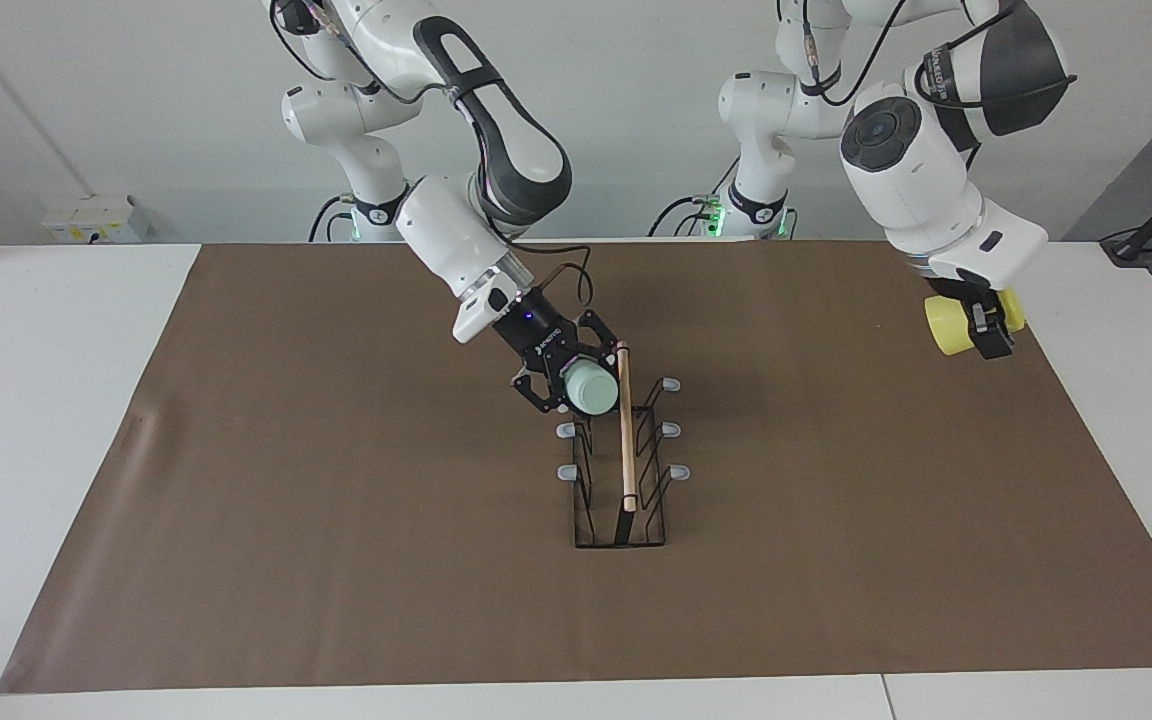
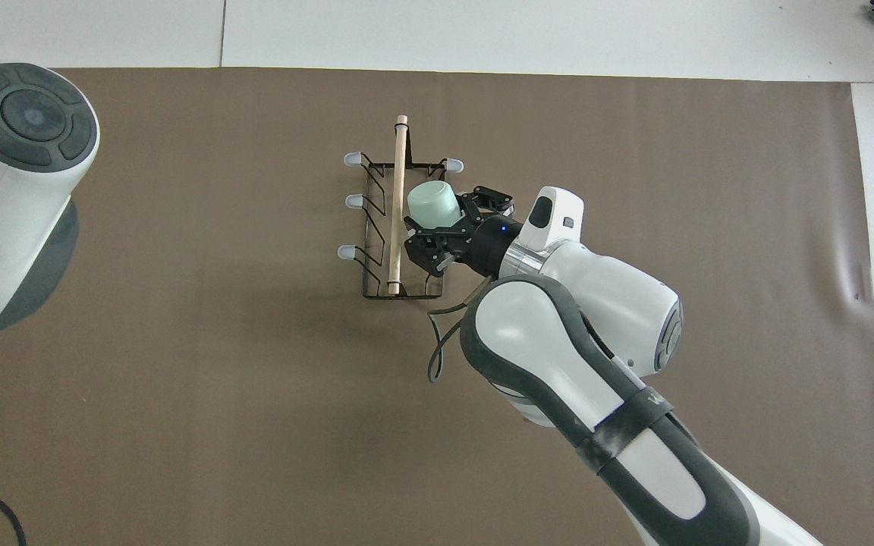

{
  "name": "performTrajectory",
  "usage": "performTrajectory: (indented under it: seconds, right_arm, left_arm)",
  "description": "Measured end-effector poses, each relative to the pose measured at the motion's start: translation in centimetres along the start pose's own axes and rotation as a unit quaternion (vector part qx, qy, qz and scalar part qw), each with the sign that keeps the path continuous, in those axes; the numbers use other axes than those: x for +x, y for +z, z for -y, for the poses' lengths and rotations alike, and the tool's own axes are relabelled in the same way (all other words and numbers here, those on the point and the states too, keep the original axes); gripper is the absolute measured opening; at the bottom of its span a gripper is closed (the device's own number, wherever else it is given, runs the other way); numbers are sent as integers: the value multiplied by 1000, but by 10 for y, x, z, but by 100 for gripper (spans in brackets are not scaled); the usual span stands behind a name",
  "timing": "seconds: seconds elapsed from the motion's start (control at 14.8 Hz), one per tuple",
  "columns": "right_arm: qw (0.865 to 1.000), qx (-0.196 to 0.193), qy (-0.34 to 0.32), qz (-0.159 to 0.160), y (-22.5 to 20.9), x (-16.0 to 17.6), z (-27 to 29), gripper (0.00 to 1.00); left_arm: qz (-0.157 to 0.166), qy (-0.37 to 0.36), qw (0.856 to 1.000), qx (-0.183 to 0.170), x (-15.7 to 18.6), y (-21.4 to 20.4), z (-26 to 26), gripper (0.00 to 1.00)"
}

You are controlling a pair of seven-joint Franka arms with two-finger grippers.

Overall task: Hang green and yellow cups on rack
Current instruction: 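Lower the green cup onto a rack peg with the right gripper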

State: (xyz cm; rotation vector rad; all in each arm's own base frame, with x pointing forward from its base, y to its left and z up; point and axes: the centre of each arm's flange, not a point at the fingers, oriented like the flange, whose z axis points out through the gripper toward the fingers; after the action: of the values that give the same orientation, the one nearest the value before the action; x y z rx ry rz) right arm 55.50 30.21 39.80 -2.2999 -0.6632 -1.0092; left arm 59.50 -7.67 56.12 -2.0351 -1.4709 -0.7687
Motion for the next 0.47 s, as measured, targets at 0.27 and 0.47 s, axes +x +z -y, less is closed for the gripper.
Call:
performTrajectory:
  seconds: [0.27,0.47]
  right_arm:
    - [1000,1,6,-11,0,-28,-4,66]
    - [1000,-4,-3,-29,0,-60,-3,66]
  left_arm:
    - [0,2,1000,1,-2,1,0,62]
    - [0,4,1000,2,-4,2,0,62]
